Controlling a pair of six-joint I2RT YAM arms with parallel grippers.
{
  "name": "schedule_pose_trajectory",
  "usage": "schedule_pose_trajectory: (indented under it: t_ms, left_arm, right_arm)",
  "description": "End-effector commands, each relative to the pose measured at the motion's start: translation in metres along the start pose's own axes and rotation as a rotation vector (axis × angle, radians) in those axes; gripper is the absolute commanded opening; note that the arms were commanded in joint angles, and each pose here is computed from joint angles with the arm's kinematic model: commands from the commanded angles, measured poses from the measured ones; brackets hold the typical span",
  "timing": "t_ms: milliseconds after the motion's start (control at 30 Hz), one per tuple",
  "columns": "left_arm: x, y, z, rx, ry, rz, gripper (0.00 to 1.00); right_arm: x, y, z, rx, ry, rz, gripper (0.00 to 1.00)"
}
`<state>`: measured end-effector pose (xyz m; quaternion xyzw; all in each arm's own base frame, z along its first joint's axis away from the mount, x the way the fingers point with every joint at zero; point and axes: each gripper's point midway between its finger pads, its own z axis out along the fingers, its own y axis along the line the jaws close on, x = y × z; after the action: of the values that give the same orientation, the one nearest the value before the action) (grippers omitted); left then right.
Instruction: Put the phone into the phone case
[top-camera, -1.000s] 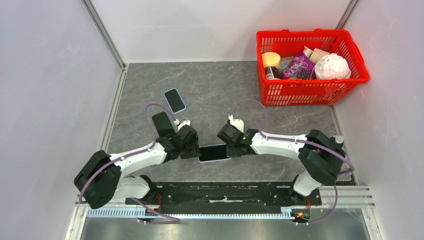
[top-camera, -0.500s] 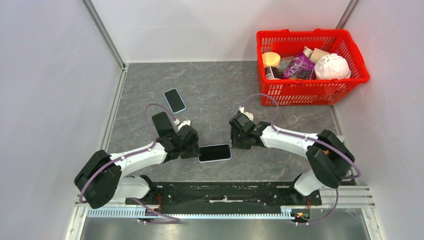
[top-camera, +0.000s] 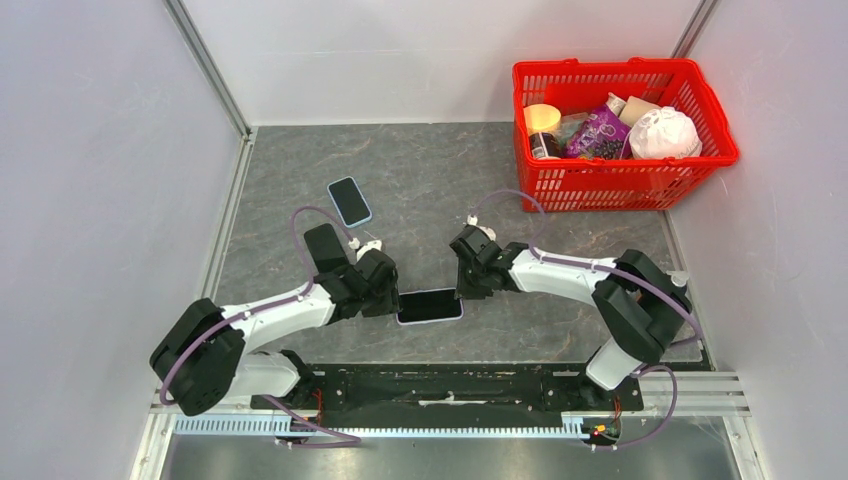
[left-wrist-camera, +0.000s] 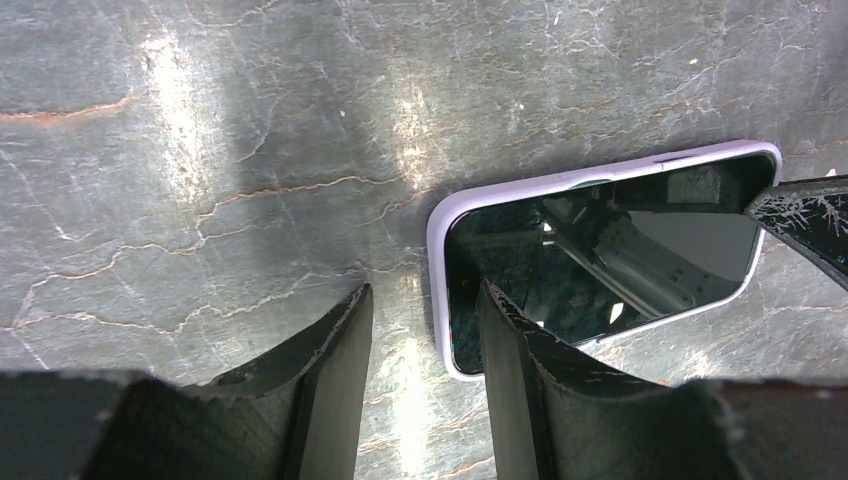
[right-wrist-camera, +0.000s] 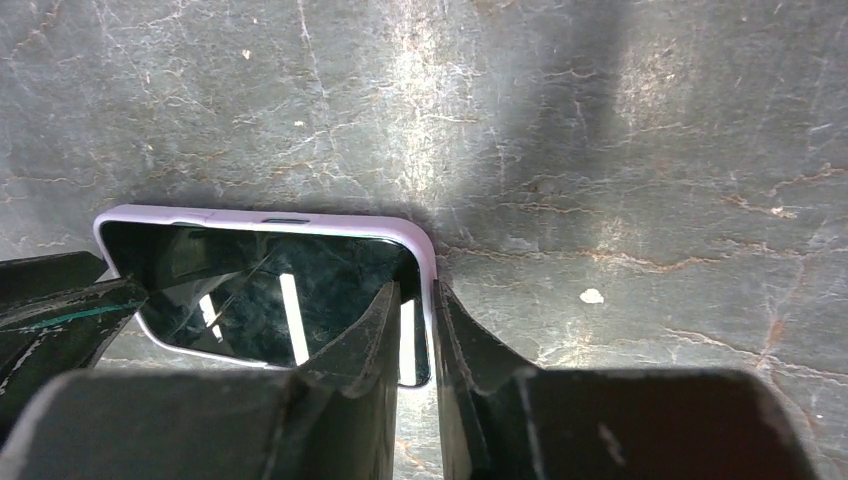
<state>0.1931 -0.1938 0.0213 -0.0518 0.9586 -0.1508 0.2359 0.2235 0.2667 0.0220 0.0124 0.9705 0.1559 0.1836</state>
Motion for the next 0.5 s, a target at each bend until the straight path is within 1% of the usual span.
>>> schedule_pose_trajectory:
  t_ms: [0,167,267,333,400,467]
  left_arm:
    - [-0.007,0.000,0.004,-0.025,-0.023,0.004,0.49]
    - [-0.008,-0.002,0.006,-0.025,-0.020,0.007,0.49]
    - [-0.007,-0.002,0.008,-0.027,-0.015,0.009,0.49]
    - [-0.007,-0.002,0.008,-0.029,-0.014,0.008,0.49]
    - [-0.007,-0.002,0.009,-0.030,-0.011,0.010,0.49]
    - [-0.006,-0.001,0.009,-0.031,-0.009,0.010,0.47]
  right_arm:
    - [0.018,-0.023,0.010,0.147,0.035,-0.073,0.22]
    - [0.049,-0.031,0.027,0.250,0.067,-0.134,0.19]
    - [0.067,-0.035,0.038,0.293,0.090,-0.144,0.18]
    - [0.071,-0.037,0.039,0.298,0.092,-0.135,0.18]
    - [0.064,-0.037,0.031,0.294,0.064,-0.131,0.22]
    - [0.054,-0.033,0.021,0.267,0.038,-0.125,0.29]
